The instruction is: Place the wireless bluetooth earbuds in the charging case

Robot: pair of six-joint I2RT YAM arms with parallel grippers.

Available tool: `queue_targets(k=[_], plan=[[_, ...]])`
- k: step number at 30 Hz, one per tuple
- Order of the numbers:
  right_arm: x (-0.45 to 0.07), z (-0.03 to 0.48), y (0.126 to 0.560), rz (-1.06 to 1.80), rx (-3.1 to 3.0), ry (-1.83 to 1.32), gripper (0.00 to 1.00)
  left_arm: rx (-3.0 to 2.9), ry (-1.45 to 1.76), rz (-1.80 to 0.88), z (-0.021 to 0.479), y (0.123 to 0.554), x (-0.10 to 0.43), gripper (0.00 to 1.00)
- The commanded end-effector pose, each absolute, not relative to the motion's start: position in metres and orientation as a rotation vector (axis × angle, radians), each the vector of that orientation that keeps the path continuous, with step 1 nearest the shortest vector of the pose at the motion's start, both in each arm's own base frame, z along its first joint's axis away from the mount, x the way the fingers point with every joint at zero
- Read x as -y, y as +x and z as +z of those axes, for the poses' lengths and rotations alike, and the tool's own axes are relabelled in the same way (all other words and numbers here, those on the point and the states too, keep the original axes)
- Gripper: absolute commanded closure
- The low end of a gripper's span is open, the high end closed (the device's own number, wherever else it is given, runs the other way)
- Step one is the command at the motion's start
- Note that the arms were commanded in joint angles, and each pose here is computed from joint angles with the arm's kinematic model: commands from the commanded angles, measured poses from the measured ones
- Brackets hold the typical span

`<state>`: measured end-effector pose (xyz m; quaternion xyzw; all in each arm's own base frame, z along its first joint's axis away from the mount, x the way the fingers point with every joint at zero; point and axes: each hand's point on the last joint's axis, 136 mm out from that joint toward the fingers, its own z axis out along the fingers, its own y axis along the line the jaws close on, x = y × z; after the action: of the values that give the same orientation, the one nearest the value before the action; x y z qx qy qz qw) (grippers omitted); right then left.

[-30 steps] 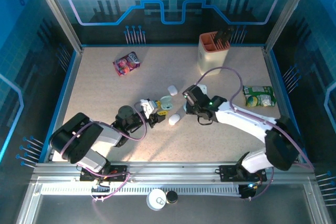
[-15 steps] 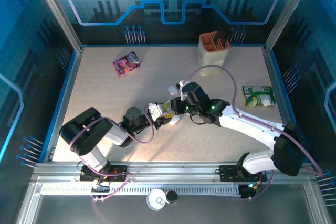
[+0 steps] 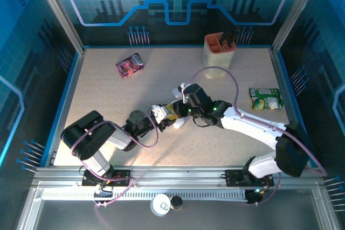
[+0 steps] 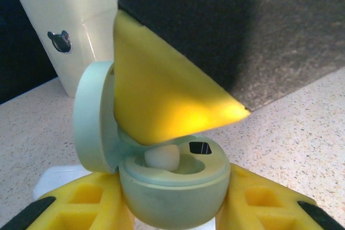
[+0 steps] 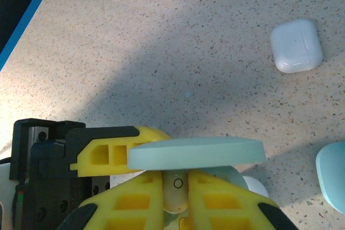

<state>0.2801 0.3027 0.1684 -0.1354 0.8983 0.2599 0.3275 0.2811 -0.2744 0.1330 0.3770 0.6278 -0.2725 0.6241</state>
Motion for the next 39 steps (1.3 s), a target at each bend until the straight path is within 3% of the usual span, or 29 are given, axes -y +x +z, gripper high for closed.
queue_targets(k=[1,16,21,29,33,39], plan=[[-0.310,0.170,0.281,0.680,-2.341,-0.382,0.86,-1.356,0.834,-0.618,0.160,0.284,0.277,0.65],[-0.311,0.192,0.283,0.714,-2.266,-0.397,0.76,-1.366,0.797,-0.625,0.164,0.288,0.276,0.65],[-0.312,0.198,0.282,0.765,-2.231,-0.393,0.65,-1.370,0.796,-0.632,0.163,0.287,0.276,0.65],[-0.306,0.203,0.281,0.793,-2.202,-0.371,0.62,-1.384,0.768,-0.642,0.164,0.287,0.273,0.64],[-0.300,0.219,0.279,0.808,-2.104,-0.385,0.57,-1.425,0.667,-0.650,0.168,0.294,0.258,0.64],[-0.286,0.202,0.277,0.866,-2.068,-0.332,0.53,-1.422,0.503,-0.631,0.189,0.301,0.217,0.61]])
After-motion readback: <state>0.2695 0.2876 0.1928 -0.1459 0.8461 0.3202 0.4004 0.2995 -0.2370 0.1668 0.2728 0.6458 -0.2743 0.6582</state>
